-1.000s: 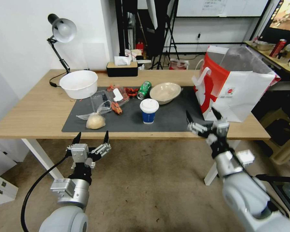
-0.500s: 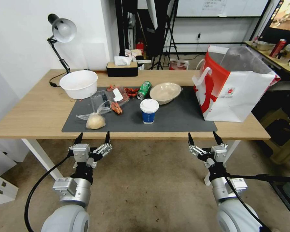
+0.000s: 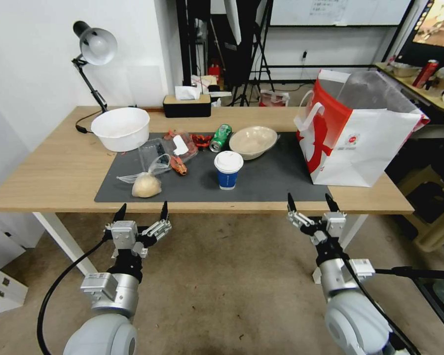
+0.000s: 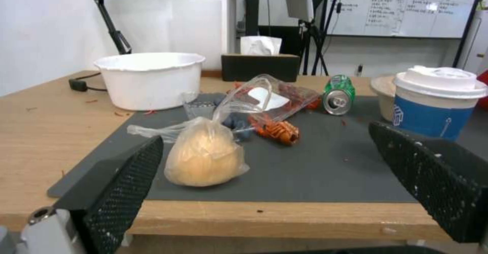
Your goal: Pick up the trash from the table and place it into the takeout bag.
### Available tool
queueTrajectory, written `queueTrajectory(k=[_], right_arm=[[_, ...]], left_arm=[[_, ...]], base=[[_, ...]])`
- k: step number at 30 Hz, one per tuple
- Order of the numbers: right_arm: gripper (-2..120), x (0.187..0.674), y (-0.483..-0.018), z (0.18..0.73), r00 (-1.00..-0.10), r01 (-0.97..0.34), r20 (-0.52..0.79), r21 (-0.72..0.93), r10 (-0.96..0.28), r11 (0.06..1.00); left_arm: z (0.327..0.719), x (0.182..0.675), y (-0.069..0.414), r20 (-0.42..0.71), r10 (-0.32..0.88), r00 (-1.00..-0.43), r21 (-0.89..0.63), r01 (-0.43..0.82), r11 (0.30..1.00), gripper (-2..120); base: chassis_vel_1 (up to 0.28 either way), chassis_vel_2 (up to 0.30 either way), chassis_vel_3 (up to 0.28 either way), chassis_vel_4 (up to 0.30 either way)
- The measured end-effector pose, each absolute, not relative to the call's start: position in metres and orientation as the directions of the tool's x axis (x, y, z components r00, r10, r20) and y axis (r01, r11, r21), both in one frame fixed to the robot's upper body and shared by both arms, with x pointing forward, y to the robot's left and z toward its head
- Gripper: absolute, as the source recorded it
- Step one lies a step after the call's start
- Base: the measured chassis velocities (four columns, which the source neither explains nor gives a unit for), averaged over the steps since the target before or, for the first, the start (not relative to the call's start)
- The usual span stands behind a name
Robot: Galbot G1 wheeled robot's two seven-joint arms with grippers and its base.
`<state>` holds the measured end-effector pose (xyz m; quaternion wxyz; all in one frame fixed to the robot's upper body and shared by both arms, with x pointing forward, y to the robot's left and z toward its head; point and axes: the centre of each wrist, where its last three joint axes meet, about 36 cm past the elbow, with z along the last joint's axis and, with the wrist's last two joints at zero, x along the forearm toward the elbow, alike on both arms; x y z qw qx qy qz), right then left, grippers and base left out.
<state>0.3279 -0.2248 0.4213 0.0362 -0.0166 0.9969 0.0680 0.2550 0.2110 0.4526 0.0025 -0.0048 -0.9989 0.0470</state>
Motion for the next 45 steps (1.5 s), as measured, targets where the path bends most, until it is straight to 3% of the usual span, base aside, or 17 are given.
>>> queueTrajectory(k=[14, 17, 28, 37, 45], right_arm=[[100, 0.423, -0.213, 0.462, -0.999, -0.04, 0.01, 0.413, -0.049, 0.91], [100, 0.455, -0.208, 0.468, -0.993, -0.03, 0.08, 0.513, -0.083, 0.858], [100, 0.545, -0.185, 0.467, -0.977, 0.031, 0.184, 0.63, -0.11, 0.776], [100, 0.572, -0.166, 0.454, -0.963, 0.069, 0.241, 0.649, -0.119, 0.758], [82, 0.582, -0.155, 0.445, -0.954, 0.096, 0.275, 0.658, -0.119, 0.747]], left_arm=[[0.451, 0.254, 0.211, 0.008, 0.009, -1.0, -0.083, 0.009, 0.996, 100], [0.451, 0.253, 0.211, 0.01, 0.009, -1.0, -0.078, 0.008, 0.997, 100], [0.449, 0.252, 0.213, 0.007, 0.005, -1.0, -0.066, 0.005, 0.998, 100], [0.448, 0.25, 0.214, 0.008, -0.001, -1.0, -0.059, -0.001, 0.998, 100], [0.447, 0.25, 0.215, 0.006, -0.005, -1.0, -0.056, -0.005, 0.998, 100]], base=[[0.0, 0.0, 0.0, 0.0], [0.0, 0.0, 0.0, 0.0], [0.0, 0.0, 0.0, 0.0], [0.0, 0.0, 0.0, 0.0], [0.0, 0.0, 0.0, 0.0]])
